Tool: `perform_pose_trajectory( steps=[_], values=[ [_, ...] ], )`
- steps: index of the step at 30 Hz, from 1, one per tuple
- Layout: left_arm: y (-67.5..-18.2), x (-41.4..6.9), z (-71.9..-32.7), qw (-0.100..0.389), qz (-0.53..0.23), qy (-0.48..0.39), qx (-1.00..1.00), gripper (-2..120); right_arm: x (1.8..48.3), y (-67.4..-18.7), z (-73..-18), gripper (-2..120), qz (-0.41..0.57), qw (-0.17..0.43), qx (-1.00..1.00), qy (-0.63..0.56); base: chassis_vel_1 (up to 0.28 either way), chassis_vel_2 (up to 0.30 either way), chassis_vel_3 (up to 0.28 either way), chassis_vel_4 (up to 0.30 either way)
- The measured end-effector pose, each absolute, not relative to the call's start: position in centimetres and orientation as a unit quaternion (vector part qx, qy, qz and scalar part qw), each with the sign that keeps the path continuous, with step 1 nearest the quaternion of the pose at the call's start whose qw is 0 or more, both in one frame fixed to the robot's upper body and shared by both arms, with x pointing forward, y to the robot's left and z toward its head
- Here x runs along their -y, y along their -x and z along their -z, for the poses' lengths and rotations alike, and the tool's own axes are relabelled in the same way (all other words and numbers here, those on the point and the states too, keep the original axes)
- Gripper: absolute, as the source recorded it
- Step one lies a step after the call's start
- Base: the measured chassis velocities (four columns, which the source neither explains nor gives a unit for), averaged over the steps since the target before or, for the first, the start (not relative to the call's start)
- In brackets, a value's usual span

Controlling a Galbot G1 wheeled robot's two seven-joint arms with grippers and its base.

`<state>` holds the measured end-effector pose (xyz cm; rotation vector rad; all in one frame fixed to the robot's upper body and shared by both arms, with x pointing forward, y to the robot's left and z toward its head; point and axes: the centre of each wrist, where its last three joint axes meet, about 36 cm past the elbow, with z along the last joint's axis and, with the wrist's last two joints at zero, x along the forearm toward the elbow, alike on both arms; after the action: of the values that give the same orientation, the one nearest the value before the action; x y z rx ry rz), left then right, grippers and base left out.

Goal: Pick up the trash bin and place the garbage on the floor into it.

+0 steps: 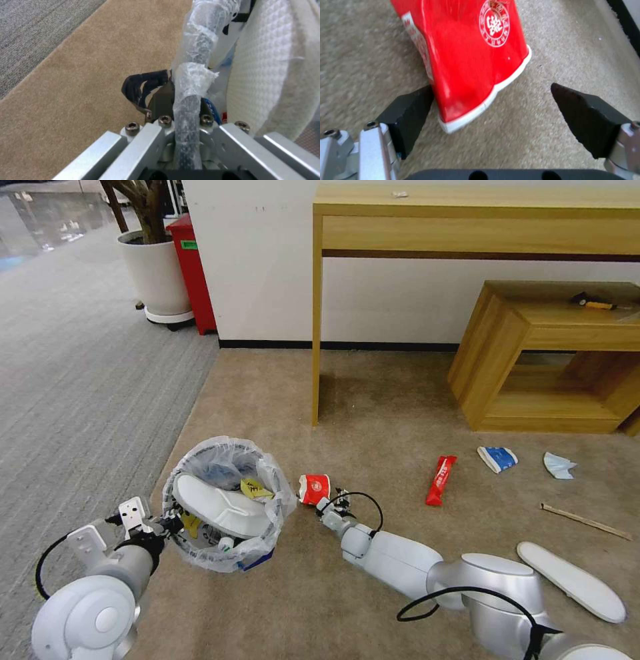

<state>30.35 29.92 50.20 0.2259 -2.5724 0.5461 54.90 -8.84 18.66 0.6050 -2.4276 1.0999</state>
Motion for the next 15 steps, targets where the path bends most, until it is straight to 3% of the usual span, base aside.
perform_pose_trajectory(
  steps=[8, 15],
  values=[
    [-30.3, -29.8, -50.2, 0.248, -0.202, -0.082, 0.944, 0, 8.4, -56.0, -19.3, 84, -0.389, 0.192, 0.873, -0.22, 0.0, 0.0, 0.0, 0.0],
    [-30.2, -29.6, -50.5, 0.244, -0.203, -0.079, 0.945, 0, 8.2, -56.3, -19.4, 67, -0.387, 0.191, 0.874, -0.223, 0.0, 0.0, 0.0, 0.0]
  ],
)
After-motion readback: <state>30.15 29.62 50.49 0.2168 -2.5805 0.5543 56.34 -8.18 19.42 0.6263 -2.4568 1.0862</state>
